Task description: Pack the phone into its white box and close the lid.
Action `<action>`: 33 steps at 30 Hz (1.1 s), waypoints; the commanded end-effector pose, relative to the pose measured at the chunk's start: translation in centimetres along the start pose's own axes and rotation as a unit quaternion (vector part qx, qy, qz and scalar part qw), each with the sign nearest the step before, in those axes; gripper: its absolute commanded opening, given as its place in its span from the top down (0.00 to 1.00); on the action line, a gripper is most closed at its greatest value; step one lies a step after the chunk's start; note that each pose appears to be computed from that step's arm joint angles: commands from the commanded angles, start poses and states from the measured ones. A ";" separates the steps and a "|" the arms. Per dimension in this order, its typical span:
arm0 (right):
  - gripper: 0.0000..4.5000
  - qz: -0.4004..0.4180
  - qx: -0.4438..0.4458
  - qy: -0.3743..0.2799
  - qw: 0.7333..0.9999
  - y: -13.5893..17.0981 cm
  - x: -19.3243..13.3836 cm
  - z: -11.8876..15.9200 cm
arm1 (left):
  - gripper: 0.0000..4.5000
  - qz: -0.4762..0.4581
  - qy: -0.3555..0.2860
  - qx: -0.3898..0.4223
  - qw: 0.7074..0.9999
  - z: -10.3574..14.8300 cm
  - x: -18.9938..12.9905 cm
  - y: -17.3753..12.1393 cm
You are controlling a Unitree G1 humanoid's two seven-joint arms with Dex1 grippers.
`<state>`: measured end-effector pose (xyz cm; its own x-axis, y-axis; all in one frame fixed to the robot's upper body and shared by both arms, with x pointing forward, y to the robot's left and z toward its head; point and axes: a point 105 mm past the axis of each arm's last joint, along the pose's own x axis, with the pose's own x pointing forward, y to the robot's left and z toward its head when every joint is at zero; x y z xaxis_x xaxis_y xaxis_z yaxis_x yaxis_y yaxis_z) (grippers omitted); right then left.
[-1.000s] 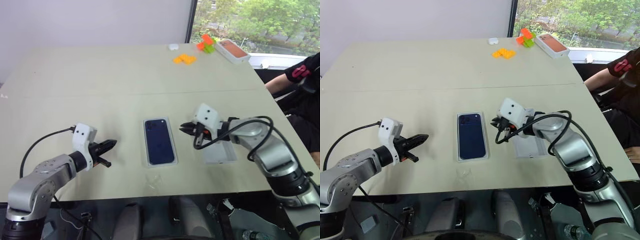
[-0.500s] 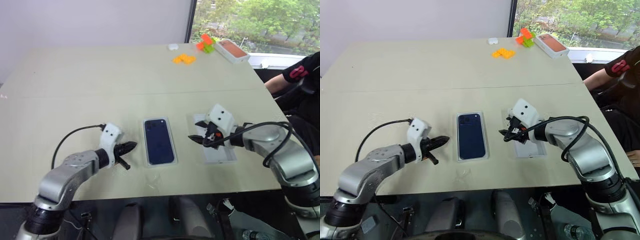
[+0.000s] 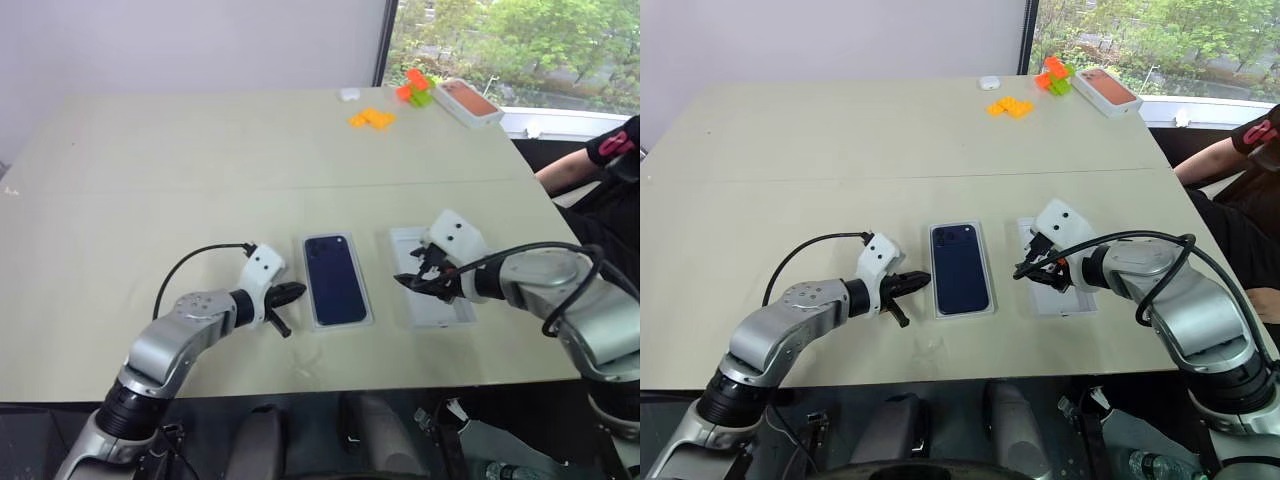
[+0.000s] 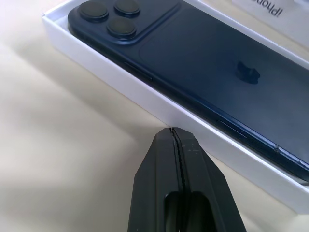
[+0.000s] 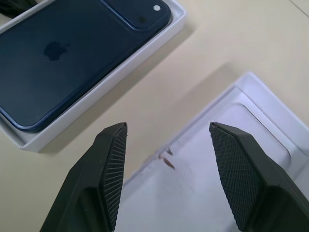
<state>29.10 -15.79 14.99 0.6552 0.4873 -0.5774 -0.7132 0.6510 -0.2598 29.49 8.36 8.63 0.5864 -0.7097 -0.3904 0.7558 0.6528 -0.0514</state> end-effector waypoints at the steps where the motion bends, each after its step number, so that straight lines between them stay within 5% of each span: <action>1: 0.37 -0.011 -0.002 -0.006 1.000 -0.1 -0.6 0.8 | 1.00 -0.015 -0.015 0.006 1.000 1.0 0.7 -0.6; 15: 0.37 -0.048 0.143 0.048 0.987 -0.5 1.3 0.5 | 1.00 -0.012 -0.078 -0.029 0.996 2.5 -1.7 0.6; 21: 0.37 -0.071 0.167 0.061 0.981 -0.8 2.5 0.0 | 1.00 -0.053 -0.121 0.036 0.991 3.8 -4.8 -0.3; 30: 0.37 -0.075 0.222 0.061 0.970 -0.5 3.6 -0.3 | 1.00 -0.127 -0.076 0.121 0.982 2.1 -6.4 -2.1; 33: 0.56 -0.079 0.224 0.066 0.969 -0.4 3.6 -0.4 | 1.00 -0.122 -0.081 0.114 0.983 2.3 -6.5 -1.8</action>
<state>31.51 -14.41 11.71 0.6670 0.2991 -0.6824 -0.4126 0.9109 -0.0040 25.14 11.36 12.34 0.4087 -0.8727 -0.2672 0.9103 0.4110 0.0499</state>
